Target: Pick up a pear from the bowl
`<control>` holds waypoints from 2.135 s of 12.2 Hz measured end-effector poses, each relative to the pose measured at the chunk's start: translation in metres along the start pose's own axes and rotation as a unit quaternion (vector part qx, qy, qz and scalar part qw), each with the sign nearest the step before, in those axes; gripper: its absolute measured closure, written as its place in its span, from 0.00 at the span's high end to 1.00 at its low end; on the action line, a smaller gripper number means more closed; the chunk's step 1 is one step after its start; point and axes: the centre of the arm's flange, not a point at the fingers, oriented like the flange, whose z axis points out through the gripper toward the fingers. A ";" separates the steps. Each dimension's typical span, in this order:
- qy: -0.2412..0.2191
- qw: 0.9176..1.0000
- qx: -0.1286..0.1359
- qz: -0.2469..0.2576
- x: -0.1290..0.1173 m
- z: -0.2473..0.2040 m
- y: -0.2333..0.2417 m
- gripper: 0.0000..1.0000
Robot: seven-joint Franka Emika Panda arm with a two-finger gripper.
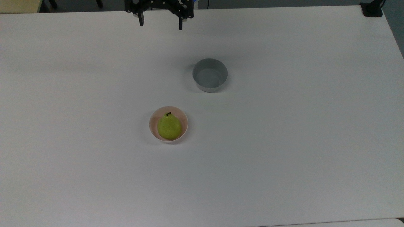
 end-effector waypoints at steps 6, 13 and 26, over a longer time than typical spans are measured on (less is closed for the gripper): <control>0.000 1.000 0.000 0.000 0.000 0.000 0.000 1.00; -0.001 1.000 0.000 -0.001 0.002 0.005 -0.001 1.00; 0.051 0.998 -0.006 -0.032 0.094 0.147 -0.001 1.00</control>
